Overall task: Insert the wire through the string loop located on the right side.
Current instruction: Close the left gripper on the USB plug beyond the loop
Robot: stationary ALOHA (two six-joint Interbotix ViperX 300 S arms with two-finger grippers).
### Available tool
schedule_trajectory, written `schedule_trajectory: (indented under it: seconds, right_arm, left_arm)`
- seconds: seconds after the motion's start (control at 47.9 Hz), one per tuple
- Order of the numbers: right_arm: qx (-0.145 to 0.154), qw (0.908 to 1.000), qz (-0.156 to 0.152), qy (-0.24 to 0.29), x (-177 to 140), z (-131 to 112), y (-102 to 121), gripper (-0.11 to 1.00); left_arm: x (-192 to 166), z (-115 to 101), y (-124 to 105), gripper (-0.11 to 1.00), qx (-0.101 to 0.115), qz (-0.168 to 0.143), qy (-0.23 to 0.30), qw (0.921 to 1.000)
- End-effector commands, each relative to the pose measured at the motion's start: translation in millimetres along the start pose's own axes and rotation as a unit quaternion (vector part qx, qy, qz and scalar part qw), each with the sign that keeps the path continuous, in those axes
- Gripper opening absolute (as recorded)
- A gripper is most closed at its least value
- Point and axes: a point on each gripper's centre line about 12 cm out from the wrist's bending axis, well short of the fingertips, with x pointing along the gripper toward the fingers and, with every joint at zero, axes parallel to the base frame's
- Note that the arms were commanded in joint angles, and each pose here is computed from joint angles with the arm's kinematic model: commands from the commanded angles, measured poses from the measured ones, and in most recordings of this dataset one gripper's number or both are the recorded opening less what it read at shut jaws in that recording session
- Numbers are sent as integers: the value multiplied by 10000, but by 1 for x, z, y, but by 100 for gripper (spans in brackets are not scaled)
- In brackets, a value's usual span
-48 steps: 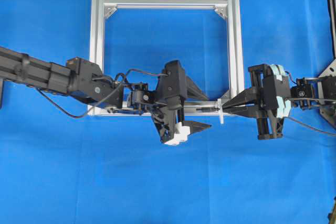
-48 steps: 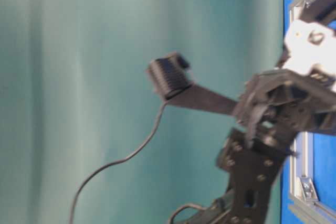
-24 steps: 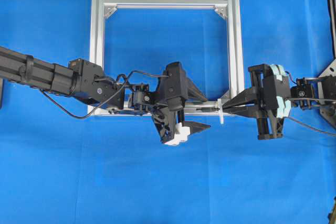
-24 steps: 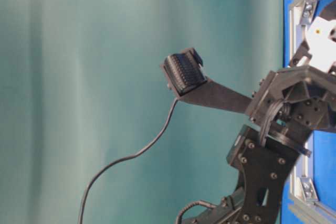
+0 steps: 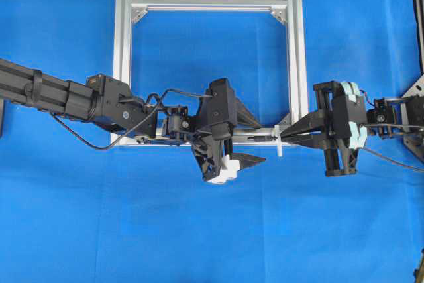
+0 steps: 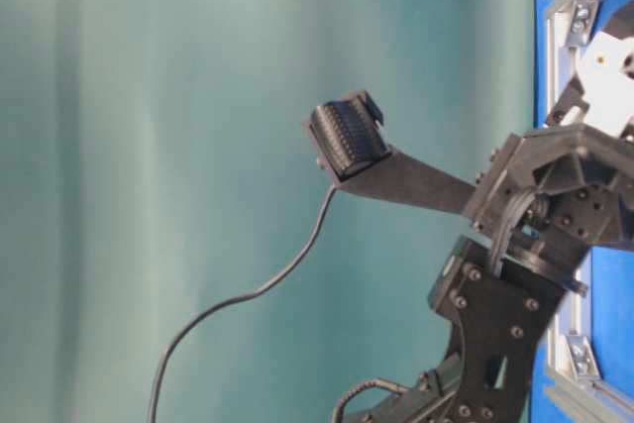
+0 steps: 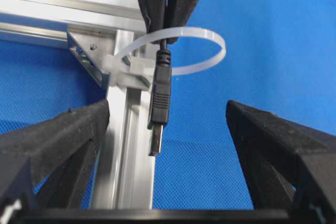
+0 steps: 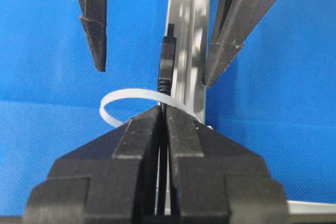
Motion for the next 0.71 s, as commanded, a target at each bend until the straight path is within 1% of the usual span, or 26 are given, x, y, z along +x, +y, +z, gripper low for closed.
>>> schedule_trajectory:
  seconds: [0.0, 0.292, 0.48, 0.522, 0.564, 0.627, 0.689]
  right_arm:
    - [4, 9999, 19, -152, 2, 9, 1, -4]
    - [-3, 9999, 22, -152, 2, 9, 1, -4]
    - [-3, 9999, 21, -136, 2, 9, 1, -4]
    - [-3, 9999, 21, -129, 2, 9, 1, -4]
    - [4, 9999, 18, -137, 2, 9, 1, -4]
    - [-4, 9999, 19, -121, 2, 8, 1, -4]
    - [4, 9999, 17, -129, 2, 9, 1, -4]
  left_arm:
    - [-2, 19, -4, 88, -12, -51, -256, 9997]
    - [-2, 19, -4, 88, 3, -53, -248, 9997]
    - [-2, 20, -4, 84, -5, -51, -248, 9997]
    - [-2, 20, -4, 80, 2, -54, -247, 9997]
    - [-2, 22, -4, 72, 1, -60, -270, 9996]
    - [-2, 23, -5, 55, 1, -65, -300, 9995]
    - [-1, 24, -4, 36, 14, -60, -324, 9995]
